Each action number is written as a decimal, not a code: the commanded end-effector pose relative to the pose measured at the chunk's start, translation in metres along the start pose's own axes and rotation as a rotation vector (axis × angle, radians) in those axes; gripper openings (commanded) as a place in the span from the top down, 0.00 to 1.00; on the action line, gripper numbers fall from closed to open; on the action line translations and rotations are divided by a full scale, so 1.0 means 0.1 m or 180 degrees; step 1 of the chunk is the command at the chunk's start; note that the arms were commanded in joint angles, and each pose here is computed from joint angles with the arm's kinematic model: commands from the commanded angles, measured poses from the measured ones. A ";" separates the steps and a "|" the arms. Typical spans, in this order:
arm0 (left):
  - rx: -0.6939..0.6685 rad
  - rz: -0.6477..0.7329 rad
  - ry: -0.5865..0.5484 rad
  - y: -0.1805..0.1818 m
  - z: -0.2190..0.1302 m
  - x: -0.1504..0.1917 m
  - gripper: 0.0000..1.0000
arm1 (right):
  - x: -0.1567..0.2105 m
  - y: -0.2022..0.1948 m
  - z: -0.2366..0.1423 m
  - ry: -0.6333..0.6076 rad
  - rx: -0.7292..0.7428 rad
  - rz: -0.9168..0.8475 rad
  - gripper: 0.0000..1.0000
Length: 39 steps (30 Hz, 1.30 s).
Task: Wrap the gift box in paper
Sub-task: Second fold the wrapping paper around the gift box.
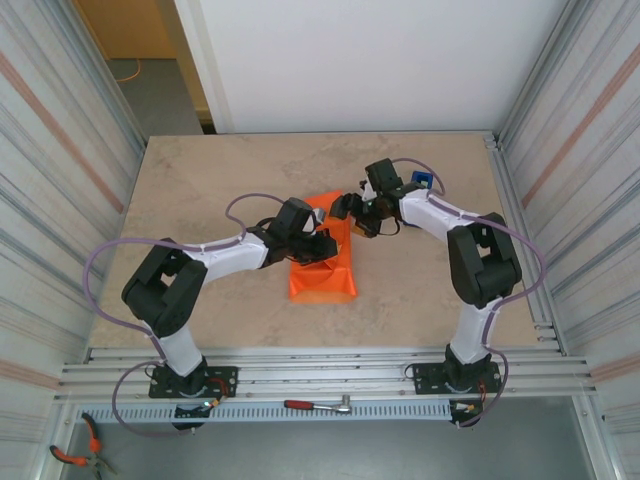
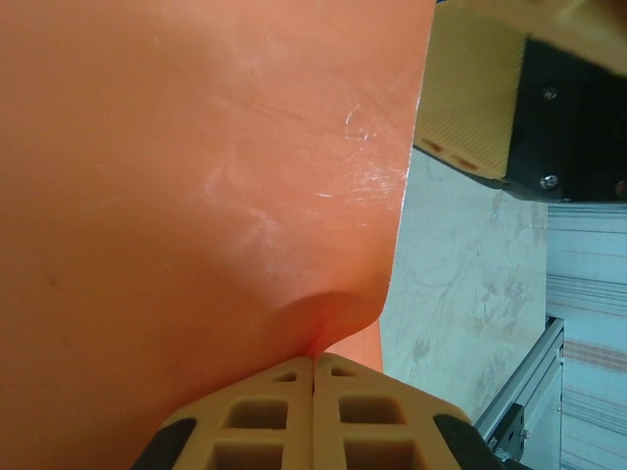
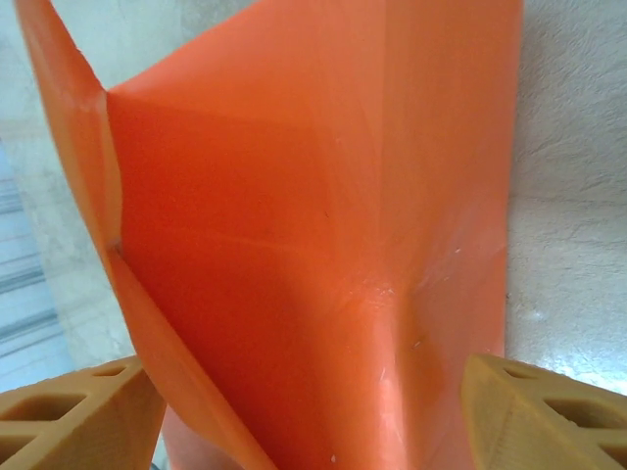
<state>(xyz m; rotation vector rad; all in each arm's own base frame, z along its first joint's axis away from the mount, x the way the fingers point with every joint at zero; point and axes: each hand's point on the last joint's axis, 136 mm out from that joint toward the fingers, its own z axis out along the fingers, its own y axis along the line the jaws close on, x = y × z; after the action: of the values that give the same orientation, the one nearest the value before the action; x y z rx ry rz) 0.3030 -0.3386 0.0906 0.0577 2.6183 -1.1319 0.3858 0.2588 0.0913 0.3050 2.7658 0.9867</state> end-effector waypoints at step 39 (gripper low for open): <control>-0.0136 0.0242 -0.0172 0.77 -0.84 -0.60 0.26 | 0.32 -0.55 0.31 0.0262 0.0189 0.0302 0.55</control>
<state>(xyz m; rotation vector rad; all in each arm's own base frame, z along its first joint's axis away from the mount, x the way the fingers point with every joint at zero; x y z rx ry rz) 0.3567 -0.2267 0.1279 0.0713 2.5243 -1.1110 0.3774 0.2581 0.0658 0.3246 2.7599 1.0732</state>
